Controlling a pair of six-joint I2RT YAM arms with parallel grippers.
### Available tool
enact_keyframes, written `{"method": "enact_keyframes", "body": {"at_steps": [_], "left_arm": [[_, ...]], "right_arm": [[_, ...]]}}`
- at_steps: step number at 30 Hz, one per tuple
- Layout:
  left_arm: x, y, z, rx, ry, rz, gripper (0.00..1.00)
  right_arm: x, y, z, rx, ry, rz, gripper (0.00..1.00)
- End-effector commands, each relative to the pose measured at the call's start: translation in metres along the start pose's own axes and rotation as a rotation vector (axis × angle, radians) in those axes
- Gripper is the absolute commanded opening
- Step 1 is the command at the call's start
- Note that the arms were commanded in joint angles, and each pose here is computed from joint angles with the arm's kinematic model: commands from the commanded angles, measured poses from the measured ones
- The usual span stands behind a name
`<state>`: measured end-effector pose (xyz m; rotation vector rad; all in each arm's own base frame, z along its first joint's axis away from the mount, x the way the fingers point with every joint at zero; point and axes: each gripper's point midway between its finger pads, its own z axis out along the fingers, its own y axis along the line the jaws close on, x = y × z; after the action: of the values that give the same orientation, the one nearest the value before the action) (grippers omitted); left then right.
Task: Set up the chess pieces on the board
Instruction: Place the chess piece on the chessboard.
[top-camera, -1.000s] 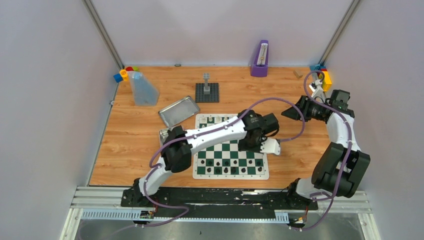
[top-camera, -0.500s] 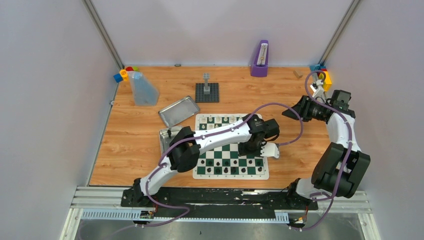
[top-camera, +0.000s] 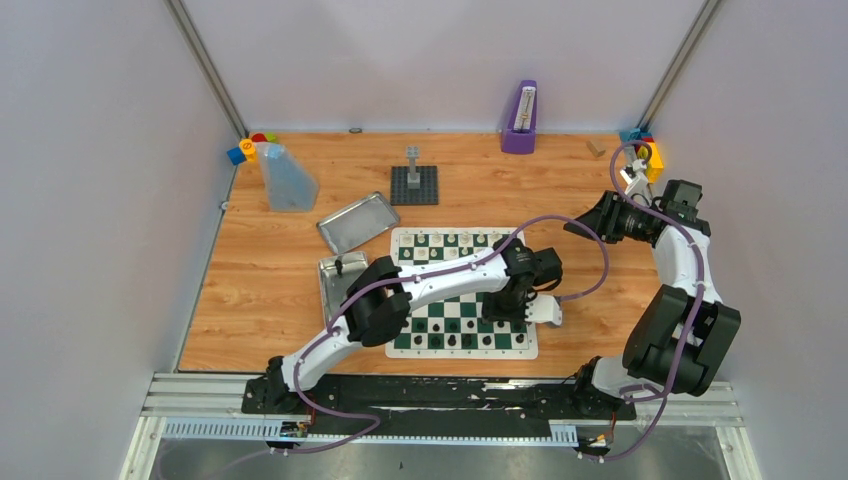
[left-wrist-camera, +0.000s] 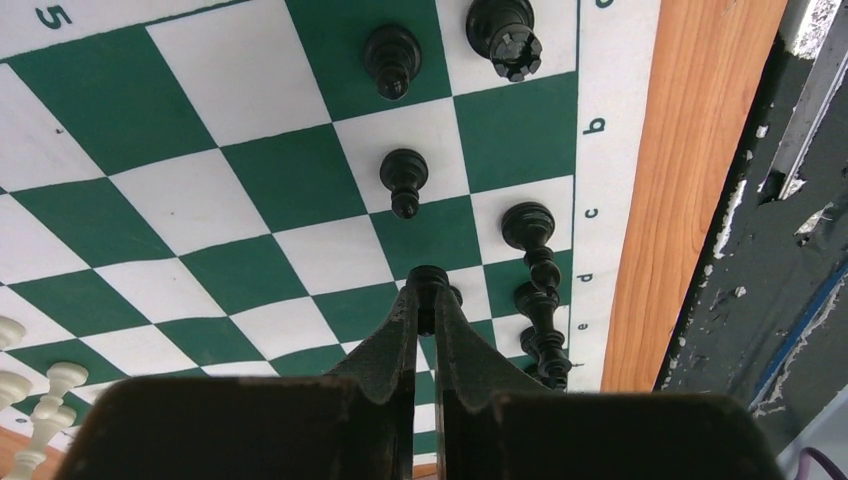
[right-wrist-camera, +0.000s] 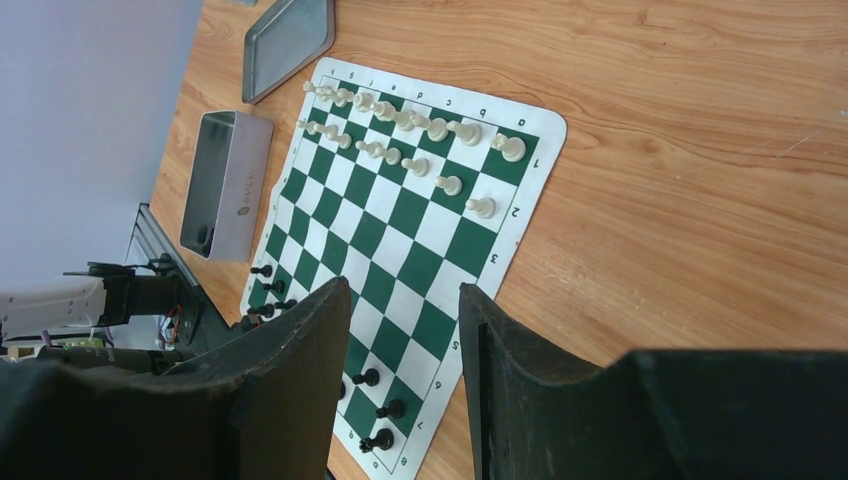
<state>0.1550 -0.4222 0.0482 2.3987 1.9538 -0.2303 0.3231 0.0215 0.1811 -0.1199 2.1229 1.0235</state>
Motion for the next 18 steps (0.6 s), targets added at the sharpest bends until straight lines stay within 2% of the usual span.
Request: {"method": "enact_keyframes", "body": {"at_steps": [1,18], "left_arm": [[-0.013,-0.005,0.001,0.015,-0.045,-0.013,0.10],[-0.013,-0.007,0.012,0.023,-0.026,-0.012,0.13]], "right_arm": [[-0.016,0.008,-0.004,-0.027,-0.031,-0.044,0.45],[-0.015,0.008,-0.004,-0.033,-0.029,-0.045,0.45]]}}
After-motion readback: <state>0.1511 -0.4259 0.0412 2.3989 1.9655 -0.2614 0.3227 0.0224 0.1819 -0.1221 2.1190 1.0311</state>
